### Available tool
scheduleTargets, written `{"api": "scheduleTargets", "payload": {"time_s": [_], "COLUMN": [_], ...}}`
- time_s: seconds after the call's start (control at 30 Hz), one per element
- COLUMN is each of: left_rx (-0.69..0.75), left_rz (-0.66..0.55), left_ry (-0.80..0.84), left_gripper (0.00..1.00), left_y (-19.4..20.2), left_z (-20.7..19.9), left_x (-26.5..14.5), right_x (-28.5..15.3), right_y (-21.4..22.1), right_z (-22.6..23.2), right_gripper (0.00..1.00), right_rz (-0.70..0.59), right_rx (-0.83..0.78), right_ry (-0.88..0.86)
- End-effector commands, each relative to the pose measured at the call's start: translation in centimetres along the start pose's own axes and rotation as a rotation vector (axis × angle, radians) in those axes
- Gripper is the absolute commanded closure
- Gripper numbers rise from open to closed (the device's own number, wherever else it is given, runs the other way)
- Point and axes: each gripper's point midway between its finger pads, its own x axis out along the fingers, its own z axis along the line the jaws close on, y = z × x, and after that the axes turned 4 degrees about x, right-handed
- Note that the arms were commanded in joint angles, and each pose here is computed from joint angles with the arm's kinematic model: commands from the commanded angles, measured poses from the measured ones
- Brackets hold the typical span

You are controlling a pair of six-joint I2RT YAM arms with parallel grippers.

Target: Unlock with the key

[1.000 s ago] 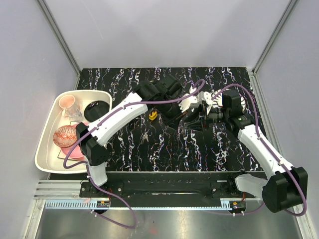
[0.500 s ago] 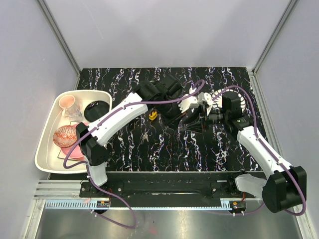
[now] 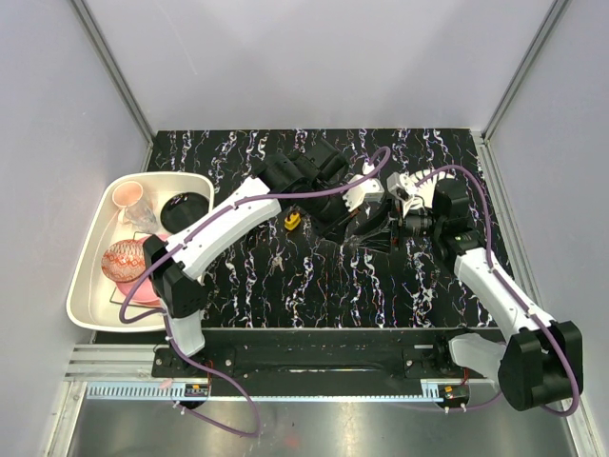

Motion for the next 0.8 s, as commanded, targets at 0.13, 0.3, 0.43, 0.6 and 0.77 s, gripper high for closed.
{"api": "scheduleTargets", "payload": {"time_s": [0.13, 0.3, 0.43, 0.6, 0.77], "left_rx": [0.036, 0.031, 0.022, 0.013, 0.009], "left_rz": [-0.097, -0.091, -0.081, -0.075, -0.068], "left_ry": [-0.026, -0.008, -0.001, 0.002, 0.019], "left_gripper": [1.00, 1.00, 1.00, 1.00, 1.00], "left_y": [-2.1, -2.1, -1.9, -2.0, -2.0], "left_z": [-0.5, -0.6, -0.5, -0.4, -0.6], "left_x": [-2.2, -1.8, -1.4, -0.9, -0.6], "right_x": [0.2, 0.2, 0.3, 0.4, 0.7], "right_y": [-0.4, -0.4, -0.5, -0.2, -0.1], "right_z": [1.0, 0.6, 0.2, -0.6, -1.1], "right_gripper": [0.55, 0.55, 0.55, 0.55, 0.55], "right_rz": [0.001, -0.001, -0.004, -0.004, -0.003], "right_rx": [0.031, 0.020, 0.014, 0.007, -0.006], "right_ry": [-0.094, -0.077, -0.051, -0.014, 0.020]}}
